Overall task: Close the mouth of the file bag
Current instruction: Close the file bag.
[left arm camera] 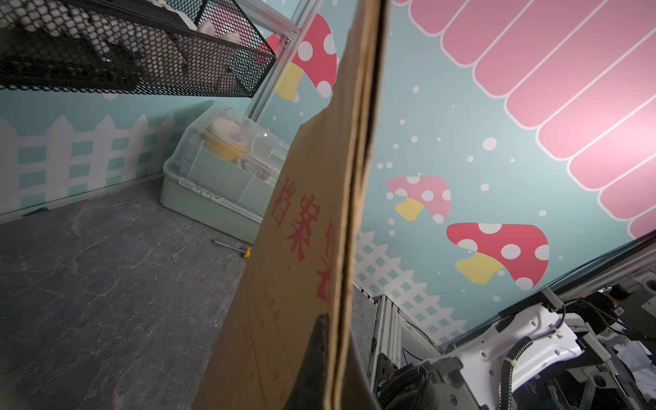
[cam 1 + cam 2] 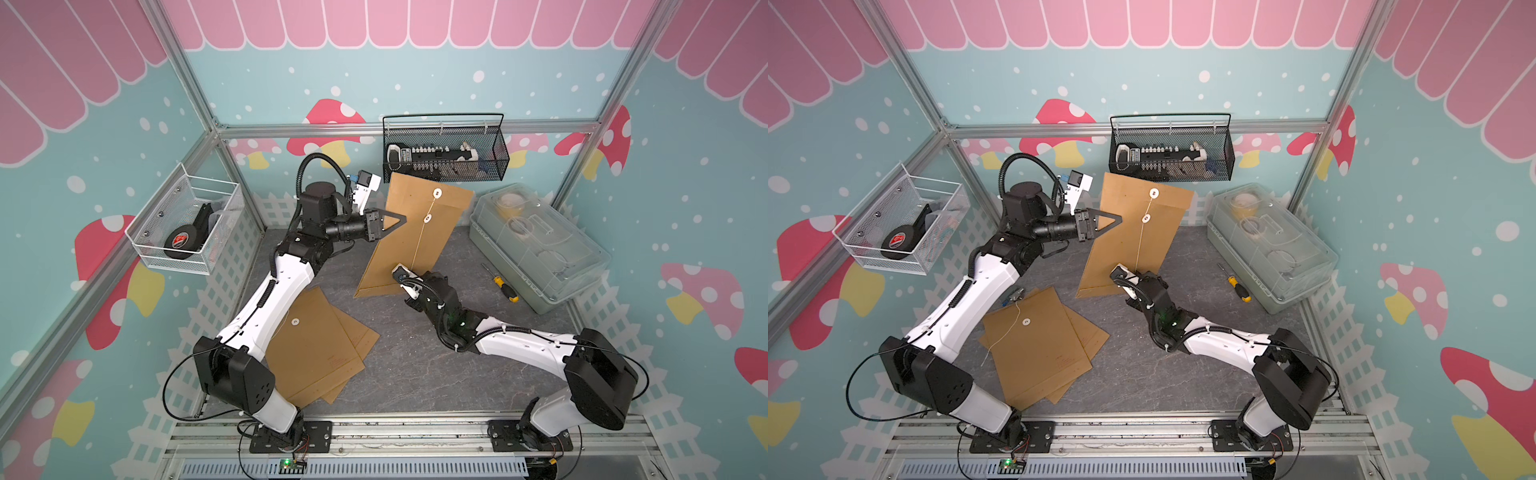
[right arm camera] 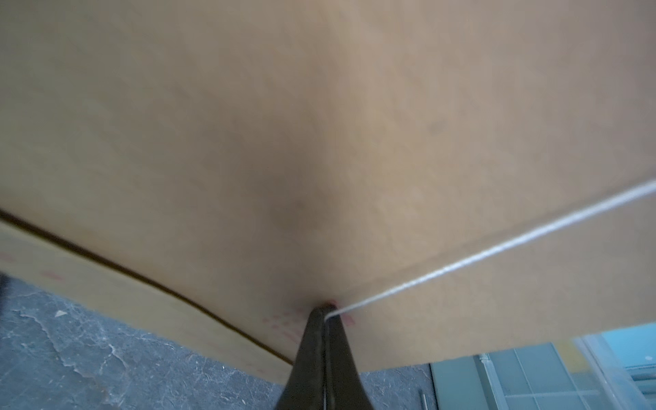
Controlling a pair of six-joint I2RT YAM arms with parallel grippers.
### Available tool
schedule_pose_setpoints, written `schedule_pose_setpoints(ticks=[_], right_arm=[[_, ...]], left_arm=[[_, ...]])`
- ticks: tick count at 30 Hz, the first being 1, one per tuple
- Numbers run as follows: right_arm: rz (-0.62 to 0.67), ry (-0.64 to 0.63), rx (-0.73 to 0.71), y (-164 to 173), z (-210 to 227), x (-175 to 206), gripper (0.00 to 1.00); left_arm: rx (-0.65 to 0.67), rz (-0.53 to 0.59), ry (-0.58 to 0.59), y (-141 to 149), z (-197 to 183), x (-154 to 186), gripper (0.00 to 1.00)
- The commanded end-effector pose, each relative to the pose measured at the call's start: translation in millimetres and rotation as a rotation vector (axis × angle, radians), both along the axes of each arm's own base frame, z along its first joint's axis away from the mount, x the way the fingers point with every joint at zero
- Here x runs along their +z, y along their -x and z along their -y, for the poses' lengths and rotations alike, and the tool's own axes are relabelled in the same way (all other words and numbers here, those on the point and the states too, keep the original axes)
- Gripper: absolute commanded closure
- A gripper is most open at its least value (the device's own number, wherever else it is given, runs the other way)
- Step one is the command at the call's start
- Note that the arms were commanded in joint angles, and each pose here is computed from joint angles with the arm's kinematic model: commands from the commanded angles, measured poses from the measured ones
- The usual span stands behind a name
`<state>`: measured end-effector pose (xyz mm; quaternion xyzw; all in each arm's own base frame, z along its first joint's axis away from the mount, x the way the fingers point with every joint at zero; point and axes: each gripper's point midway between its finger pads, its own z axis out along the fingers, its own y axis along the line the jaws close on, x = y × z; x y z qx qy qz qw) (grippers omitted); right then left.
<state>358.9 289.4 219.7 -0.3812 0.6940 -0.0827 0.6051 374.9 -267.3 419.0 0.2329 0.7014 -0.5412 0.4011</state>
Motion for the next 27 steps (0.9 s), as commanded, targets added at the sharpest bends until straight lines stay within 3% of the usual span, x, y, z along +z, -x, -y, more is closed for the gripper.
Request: schedule_pose_setpoints(ticks=[1, 17, 27], right_arm=[[0.010, -0.085, 0.042, 2.1, 5.2, 13.0, 1.00], [-0.243, -0.604, -0.052, -40.8, 71.9, 50.4, 1.00], [-0.280, -0.692, -0.193, -70.2, 106.4, 80.4, 1.00]], left_arm=[[-0.009, 0.065, 0.054, 10.0, -9.4, 28.1, 1.00], [-0.006, 0.036, 0.066, 9.2, -23.3, 18.2, 1.00], [-0.014, 0.008, 0.051, 12.7, -23.5, 3.7, 1.00]])
